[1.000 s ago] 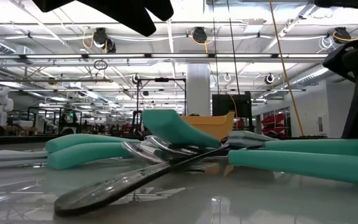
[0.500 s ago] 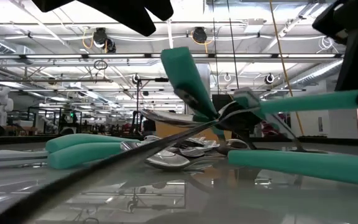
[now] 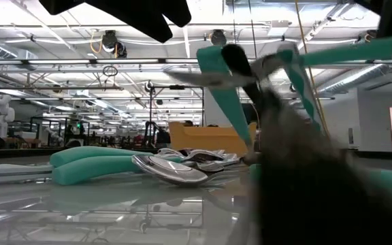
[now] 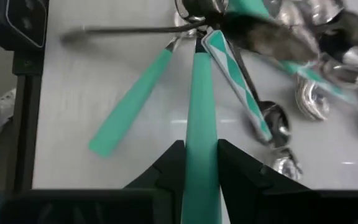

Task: Sort silverware by color (type)
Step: Put the green spoon into the blue bin

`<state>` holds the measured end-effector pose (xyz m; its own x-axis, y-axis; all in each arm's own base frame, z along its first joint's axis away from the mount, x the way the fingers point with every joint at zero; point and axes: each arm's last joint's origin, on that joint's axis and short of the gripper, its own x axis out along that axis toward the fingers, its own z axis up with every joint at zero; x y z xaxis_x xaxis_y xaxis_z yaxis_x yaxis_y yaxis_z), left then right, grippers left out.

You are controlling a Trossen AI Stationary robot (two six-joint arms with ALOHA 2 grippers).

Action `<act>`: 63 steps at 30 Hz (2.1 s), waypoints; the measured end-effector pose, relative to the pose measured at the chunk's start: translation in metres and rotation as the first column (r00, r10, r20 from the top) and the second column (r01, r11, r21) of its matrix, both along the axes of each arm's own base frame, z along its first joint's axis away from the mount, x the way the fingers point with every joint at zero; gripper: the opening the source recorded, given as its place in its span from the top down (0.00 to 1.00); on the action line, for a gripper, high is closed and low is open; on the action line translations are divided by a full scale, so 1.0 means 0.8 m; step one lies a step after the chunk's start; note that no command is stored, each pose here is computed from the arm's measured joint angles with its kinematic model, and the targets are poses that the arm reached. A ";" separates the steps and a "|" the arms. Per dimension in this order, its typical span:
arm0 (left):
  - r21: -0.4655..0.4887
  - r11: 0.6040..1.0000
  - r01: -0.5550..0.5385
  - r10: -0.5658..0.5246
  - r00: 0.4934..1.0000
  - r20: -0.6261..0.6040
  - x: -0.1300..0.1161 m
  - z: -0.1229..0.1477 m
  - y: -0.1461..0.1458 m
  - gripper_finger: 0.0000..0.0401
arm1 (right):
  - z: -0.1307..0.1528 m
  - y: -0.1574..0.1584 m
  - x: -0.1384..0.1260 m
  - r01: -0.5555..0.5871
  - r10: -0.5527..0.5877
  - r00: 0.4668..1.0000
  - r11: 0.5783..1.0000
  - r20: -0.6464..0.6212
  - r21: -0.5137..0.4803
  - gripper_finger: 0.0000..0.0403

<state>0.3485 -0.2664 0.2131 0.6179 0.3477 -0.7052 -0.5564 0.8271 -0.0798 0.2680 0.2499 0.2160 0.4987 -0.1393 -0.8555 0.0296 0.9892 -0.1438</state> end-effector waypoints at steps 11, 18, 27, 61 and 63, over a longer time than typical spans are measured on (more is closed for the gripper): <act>0.014 0.999 -0.030 0.030 1.000 -0.008 0.015 0.000 0.020 0.72 | 0.039 -0.041 -0.012 0.018 -0.021 1.000 0.993 -0.020 -0.115 0.82; 0.019 0.999 -0.037 0.038 0.999 -0.010 0.019 0.000 0.026 0.72 | 0.050 -0.058 -0.017 0.021 -0.028 0.999 0.985 -0.038 -0.171 0.82; 0.027 0.999 -0.029 0.029 0.999 -0.015 0.020 0.000 0.027 0.72 | 0.068 -0.090 -0.031 0.093 -0.116 0.991 0.957 -0.067 -0.276 0.82; 0.042 0.998 0.046 -0.049 0.996 0.070 0.045 0.008 0.033 0.72 | 0.036 -0.051 -0.069 0.321 -0.121 0.836 0.899 0.535 -0.297 0.82; 0.053 0.996 0.068 -0.072 0.993 0.089 0.048 0.011 0.032 0.72 | 0.034 -0.052 -0.070 0.318 -0.116 0.839 0.897 0.532 -0.307 0.82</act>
